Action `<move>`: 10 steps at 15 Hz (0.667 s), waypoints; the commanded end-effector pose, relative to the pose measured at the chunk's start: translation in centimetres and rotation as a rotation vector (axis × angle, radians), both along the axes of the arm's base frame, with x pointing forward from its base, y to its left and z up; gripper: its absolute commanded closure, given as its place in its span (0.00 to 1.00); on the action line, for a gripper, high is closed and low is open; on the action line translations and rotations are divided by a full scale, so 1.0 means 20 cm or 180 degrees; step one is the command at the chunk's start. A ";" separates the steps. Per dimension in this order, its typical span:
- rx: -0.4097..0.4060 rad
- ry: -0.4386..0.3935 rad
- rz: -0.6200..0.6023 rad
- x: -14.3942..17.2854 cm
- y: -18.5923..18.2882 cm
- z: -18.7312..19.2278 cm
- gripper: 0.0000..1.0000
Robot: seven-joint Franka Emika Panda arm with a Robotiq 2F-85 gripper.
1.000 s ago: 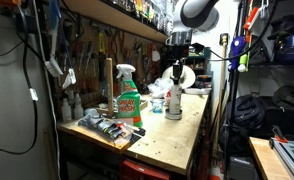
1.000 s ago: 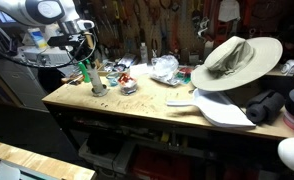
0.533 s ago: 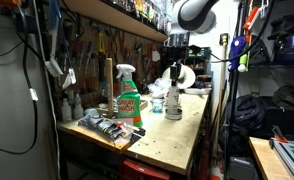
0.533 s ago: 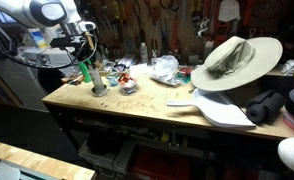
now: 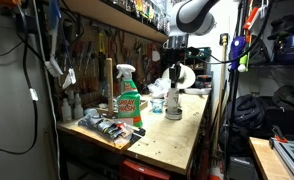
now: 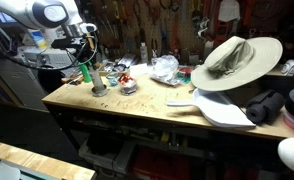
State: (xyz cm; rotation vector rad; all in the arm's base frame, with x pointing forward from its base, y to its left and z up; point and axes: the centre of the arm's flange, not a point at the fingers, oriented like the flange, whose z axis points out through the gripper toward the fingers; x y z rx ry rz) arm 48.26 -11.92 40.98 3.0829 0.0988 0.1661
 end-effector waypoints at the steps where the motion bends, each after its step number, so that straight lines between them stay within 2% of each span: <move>1: -0.0047 -0.0039 -0.0062 0.02 0.00 -0.01 0.90; 2: -0.0057 -0.0033 -0.0061 0.03 0.00 -0.02 0.40; 3: -0.0065 -0.0035 -0.0064 0.03 0.00 -0.02 0.40; 4: -0.0062 -0.0027 -0.0056 0.03 0.00 -0.02 0.34; 8: -0.0074 -0.0003 -0.0025 -0.01 0.01 0.00 0.04; 10: -0.0085 0.0063 -0.0040 -0.06 0.02 0.02 0.00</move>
